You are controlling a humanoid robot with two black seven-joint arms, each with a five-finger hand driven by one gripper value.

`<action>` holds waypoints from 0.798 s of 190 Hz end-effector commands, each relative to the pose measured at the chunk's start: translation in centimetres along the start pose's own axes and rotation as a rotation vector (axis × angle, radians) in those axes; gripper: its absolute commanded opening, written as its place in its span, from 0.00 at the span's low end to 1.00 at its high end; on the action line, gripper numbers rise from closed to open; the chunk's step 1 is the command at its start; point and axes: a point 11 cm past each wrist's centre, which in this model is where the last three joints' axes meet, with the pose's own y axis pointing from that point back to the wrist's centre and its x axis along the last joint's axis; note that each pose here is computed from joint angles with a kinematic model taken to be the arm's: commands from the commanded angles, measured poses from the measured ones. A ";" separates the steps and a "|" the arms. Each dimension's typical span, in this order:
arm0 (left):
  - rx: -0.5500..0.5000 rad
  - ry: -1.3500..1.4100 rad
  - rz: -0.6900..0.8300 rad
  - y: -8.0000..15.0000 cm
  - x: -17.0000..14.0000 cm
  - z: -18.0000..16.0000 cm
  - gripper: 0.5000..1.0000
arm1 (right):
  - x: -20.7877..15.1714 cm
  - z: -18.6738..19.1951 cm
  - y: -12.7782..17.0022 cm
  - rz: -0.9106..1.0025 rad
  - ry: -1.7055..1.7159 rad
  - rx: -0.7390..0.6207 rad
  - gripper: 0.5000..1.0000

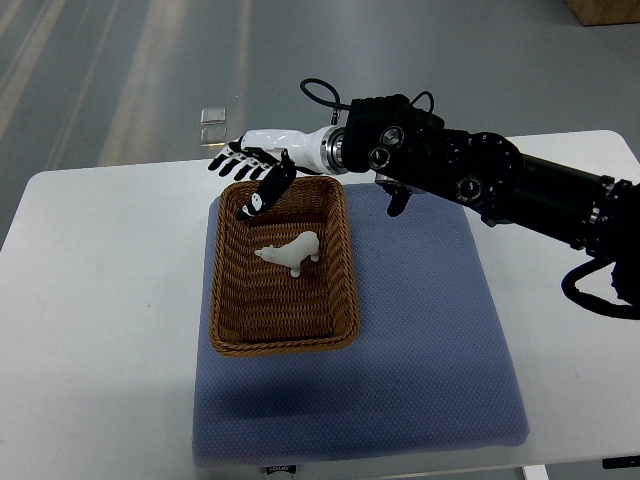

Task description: Place white bear in brown basket with right hand

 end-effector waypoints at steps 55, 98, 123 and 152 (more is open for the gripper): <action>0.000 -0.003 -0.003 0.0 -0.1 0.0 1.00 | 6.3 9.9 6.9 0.362 -0.717 0.244 0.85; 0.000 -0.003 -0.005 0.0 -0.2 0.0 1.00 | 7.3 16.1 9.9 0.532 -1.189 0.363 0.85; 0.000 -0.003 -0.005 0.0 -0.2 0.0 1.00 | 7.1 18.8 10.8 0.603 -1.381 0.429 0.85; 0.000 -0.004 -0.012 0.0 -0.4 0.0 1.00 | 6.4 20.3 11.4 0.644 -1.483 0.488 0.85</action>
